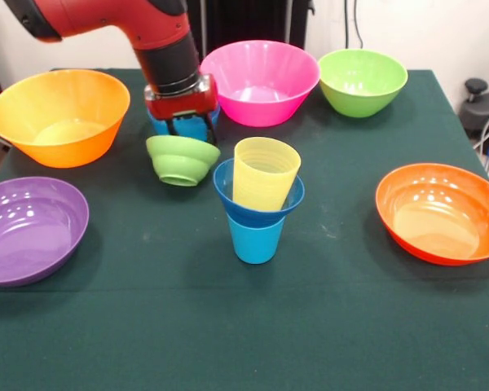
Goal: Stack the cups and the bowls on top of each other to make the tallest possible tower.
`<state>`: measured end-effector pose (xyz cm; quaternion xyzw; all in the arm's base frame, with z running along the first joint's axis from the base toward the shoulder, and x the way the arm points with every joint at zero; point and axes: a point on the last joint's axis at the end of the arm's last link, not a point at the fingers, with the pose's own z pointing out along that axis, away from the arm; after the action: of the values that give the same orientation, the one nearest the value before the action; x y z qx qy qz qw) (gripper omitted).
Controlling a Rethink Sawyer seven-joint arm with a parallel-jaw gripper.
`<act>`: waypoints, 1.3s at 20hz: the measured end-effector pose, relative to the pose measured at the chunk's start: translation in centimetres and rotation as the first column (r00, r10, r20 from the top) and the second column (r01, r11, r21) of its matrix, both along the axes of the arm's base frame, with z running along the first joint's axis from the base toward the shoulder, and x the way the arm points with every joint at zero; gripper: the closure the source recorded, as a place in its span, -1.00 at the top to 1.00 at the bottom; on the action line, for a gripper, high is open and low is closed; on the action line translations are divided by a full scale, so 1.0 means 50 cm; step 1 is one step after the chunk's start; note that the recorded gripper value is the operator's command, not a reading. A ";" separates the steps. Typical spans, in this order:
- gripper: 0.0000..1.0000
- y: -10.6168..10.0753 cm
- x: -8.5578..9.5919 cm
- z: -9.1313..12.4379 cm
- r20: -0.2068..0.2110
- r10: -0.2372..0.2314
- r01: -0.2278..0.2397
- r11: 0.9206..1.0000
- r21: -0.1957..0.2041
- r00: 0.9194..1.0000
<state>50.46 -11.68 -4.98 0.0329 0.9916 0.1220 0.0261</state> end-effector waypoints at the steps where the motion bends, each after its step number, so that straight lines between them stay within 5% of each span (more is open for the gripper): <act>1: 1.00 0.012 0.003 0.001 -0.001 0.007 -0.007 1.000 0.003 1.000; 11: 1.00 0.098 0.061 0.011 0.000 0.035 -0.035 0.999 0.021 0.999; 26: 1.00 0.062 0.119 0.069 0.028 -0.027 0.027 1.000 -0.004 0.999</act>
<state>56.43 -8.59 -1.52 0.0445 0.9909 0.1198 0.0417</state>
